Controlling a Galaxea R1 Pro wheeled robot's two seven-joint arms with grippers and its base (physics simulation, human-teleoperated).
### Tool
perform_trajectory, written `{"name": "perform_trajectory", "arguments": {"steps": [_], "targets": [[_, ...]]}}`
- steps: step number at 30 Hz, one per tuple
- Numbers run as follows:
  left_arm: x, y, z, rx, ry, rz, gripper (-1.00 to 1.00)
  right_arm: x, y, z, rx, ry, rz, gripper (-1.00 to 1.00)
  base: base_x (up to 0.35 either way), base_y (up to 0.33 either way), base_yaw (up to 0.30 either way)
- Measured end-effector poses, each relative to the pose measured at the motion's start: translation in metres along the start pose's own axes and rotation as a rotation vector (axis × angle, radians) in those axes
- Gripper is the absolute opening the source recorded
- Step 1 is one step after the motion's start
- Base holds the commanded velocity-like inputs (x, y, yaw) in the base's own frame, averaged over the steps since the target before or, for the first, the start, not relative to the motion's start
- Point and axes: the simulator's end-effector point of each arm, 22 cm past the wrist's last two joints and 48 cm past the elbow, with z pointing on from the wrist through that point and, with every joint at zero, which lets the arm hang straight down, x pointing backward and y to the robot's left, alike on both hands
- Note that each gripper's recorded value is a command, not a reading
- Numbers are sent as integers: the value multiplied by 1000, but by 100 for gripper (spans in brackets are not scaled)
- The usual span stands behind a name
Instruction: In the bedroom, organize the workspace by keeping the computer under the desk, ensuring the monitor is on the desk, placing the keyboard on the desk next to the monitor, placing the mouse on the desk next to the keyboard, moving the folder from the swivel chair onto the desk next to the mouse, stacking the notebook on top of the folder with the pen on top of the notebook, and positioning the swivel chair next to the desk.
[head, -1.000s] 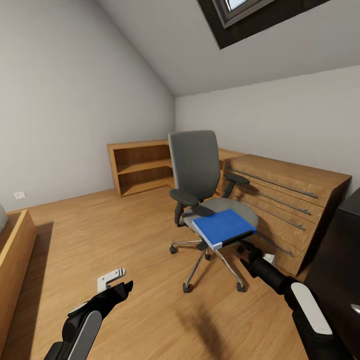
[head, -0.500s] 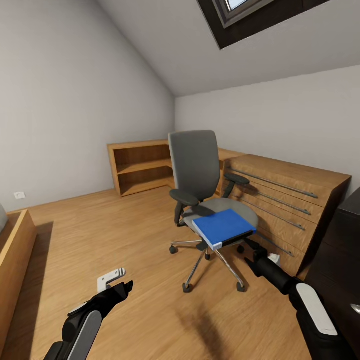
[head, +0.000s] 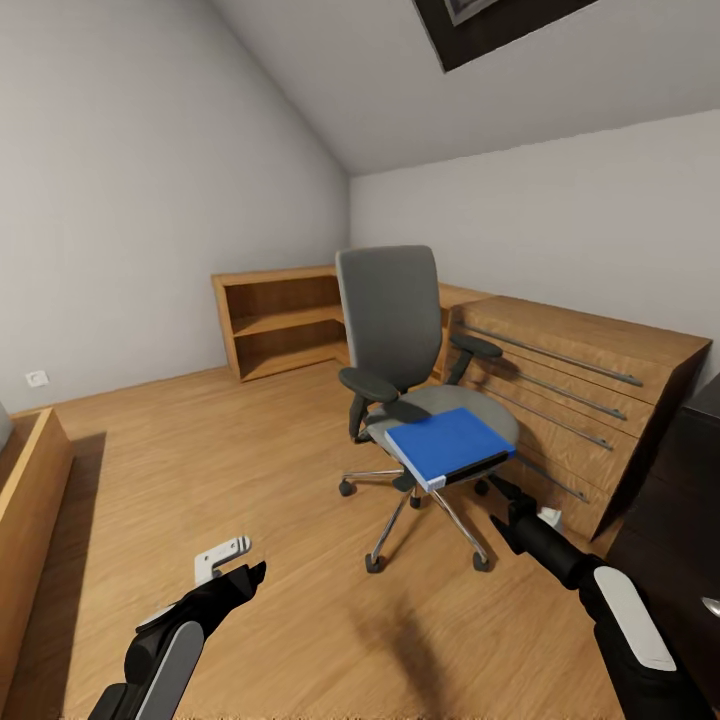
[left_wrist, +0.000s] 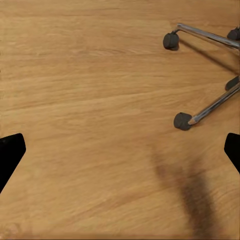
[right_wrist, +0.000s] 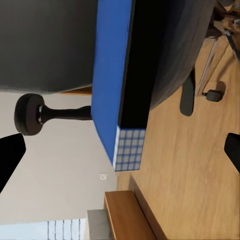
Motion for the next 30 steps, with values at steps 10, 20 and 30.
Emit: {"name": "perform_trajectory", "arguments": {"steps": [10,20,30], "targets": [[11,5,9,-11,26,0,100,3,-17,5,27,8,10,100,0,0,0],[11,2,9,0,27,0,100,4,-17,5,28,8,10,100,59,24,0],[12,2,9,-1,28,0,100,4,-18,5,29,8,10,100,64,22,0]]}}
